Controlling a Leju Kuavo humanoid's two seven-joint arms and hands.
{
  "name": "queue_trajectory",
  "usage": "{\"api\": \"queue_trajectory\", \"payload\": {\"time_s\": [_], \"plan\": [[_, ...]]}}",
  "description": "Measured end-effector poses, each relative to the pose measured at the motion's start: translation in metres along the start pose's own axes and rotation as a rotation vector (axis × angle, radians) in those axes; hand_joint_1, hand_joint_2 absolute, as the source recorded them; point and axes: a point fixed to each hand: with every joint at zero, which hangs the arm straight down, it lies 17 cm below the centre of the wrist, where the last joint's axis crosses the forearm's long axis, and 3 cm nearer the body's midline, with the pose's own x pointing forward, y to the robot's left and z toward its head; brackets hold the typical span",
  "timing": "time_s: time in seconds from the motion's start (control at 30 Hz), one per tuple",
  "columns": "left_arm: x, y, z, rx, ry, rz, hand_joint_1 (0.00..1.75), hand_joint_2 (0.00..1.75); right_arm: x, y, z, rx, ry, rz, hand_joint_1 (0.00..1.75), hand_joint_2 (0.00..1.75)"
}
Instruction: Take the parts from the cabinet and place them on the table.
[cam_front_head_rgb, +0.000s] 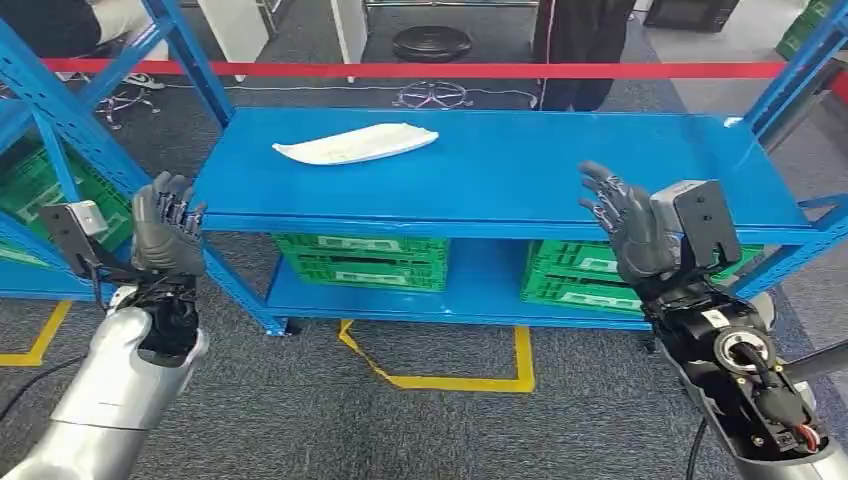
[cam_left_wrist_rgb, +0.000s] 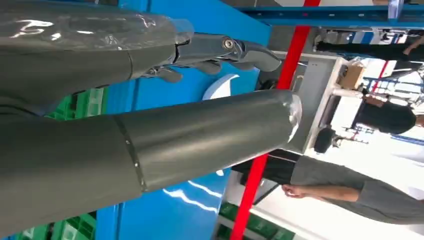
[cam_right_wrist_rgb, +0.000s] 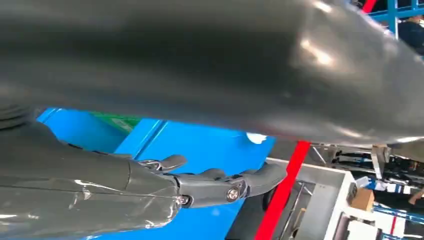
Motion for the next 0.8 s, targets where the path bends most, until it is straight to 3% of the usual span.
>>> {"api": "queue_trajectory", "payload": {"time_s": [0.8], "plan": [[-0.0012, 0.0043, 0.0017, 0.015, 0.003, -0.013, 0.0, 0.0, -0.0031, 0.007, 0.001, 0.026, -0.01, 0.042, 0.0, 0.0]]}}
